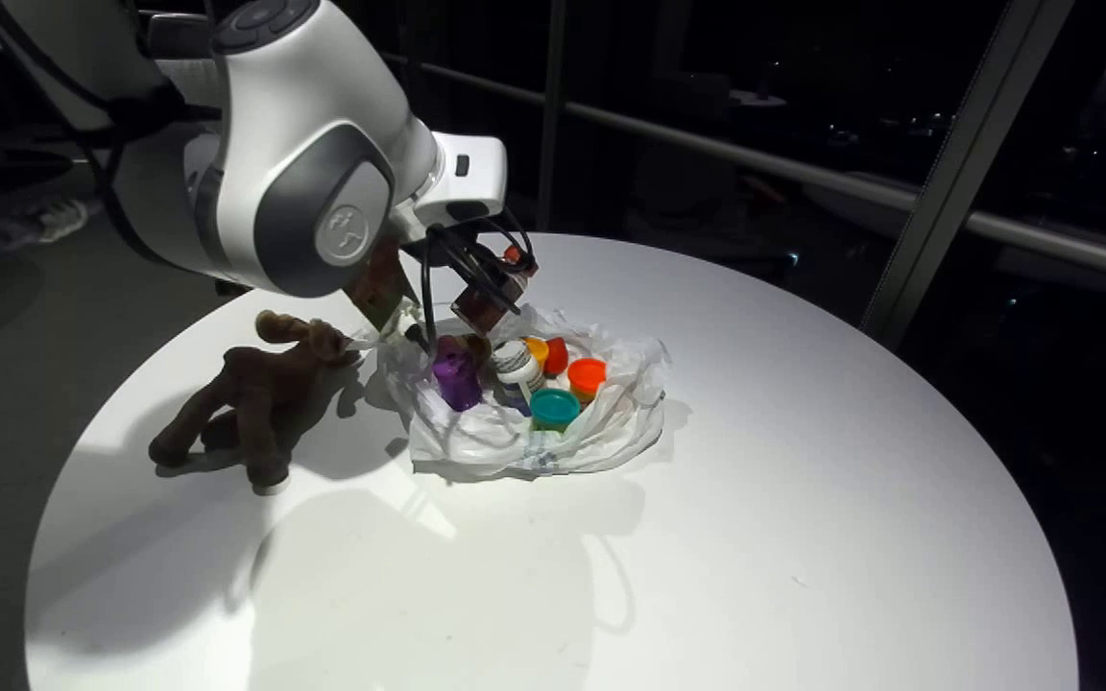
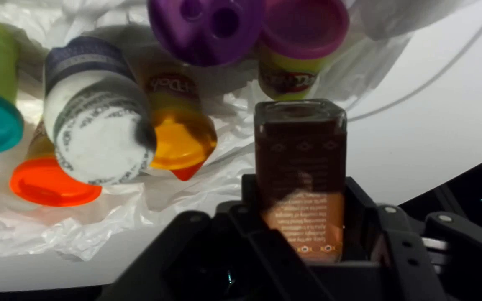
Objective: Put all the contents in the white plastic bag
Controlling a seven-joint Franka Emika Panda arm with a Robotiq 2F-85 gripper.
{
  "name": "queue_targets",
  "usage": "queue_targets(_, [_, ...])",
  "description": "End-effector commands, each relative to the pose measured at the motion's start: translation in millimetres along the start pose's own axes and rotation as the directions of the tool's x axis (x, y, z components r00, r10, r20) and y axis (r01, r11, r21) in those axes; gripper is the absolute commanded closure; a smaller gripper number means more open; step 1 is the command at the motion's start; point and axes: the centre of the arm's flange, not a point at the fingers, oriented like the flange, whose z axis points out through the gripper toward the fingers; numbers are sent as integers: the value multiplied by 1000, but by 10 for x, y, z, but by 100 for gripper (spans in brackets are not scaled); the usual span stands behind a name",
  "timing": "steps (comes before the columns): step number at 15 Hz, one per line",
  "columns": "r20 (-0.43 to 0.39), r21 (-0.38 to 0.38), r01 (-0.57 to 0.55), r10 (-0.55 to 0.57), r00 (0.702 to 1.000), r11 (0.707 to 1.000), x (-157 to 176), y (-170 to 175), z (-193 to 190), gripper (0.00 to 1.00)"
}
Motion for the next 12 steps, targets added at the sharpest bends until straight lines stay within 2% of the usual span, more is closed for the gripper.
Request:
queue_targets(1, [-35, -33, 20, -21, 999, 999, -65, -20, 103, 74])
queue_targets(5, [-23, -87, 110, -112, 993, 990, -114, 123, 70, 74])
queue_targets(9, [5, -133, 218, -219, 976, 967, -106, 307, -11, 74])
queue_targets(12, [36, -139, 254, -251, 967, 957, -54, 396, -35, 74])
